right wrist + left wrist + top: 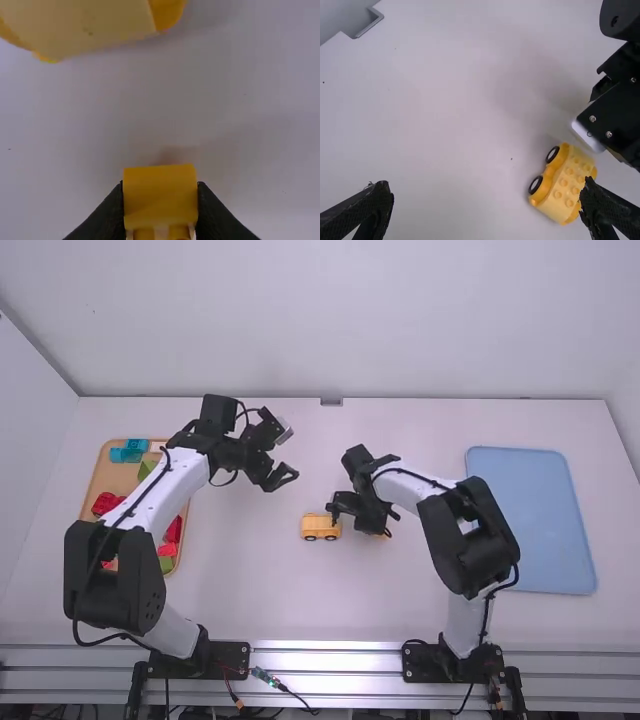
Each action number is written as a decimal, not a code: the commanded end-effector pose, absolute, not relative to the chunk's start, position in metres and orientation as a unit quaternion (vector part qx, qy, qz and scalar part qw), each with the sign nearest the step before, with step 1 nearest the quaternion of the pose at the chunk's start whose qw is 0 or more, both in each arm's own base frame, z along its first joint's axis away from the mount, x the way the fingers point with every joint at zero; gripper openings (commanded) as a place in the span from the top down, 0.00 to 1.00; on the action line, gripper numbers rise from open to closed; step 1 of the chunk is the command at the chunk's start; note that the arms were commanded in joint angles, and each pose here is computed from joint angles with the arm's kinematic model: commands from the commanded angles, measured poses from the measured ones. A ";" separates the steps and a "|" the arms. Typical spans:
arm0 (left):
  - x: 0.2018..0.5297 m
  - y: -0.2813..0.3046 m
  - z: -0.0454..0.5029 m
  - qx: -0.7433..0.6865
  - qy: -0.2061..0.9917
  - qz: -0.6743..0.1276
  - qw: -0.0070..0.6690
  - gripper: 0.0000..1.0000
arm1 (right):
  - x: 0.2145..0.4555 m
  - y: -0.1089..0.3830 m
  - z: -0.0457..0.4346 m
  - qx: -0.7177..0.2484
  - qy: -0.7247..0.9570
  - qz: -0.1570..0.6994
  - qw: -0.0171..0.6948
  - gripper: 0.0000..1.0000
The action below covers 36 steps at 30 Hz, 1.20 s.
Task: Assemble lego blocks to make yellow taxi
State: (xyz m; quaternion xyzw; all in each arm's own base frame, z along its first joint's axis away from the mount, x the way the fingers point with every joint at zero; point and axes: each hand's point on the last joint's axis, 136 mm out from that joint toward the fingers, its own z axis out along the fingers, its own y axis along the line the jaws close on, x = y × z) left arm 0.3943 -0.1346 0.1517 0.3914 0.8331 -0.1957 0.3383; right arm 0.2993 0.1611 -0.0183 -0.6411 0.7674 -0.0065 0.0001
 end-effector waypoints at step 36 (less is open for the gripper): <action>0.287 -0.187 0.093 0.582 0.587 -0.353 0.439 0.01 | 0.299 0.161 0.052 -0.565 0.740 0.200 0.304 0.00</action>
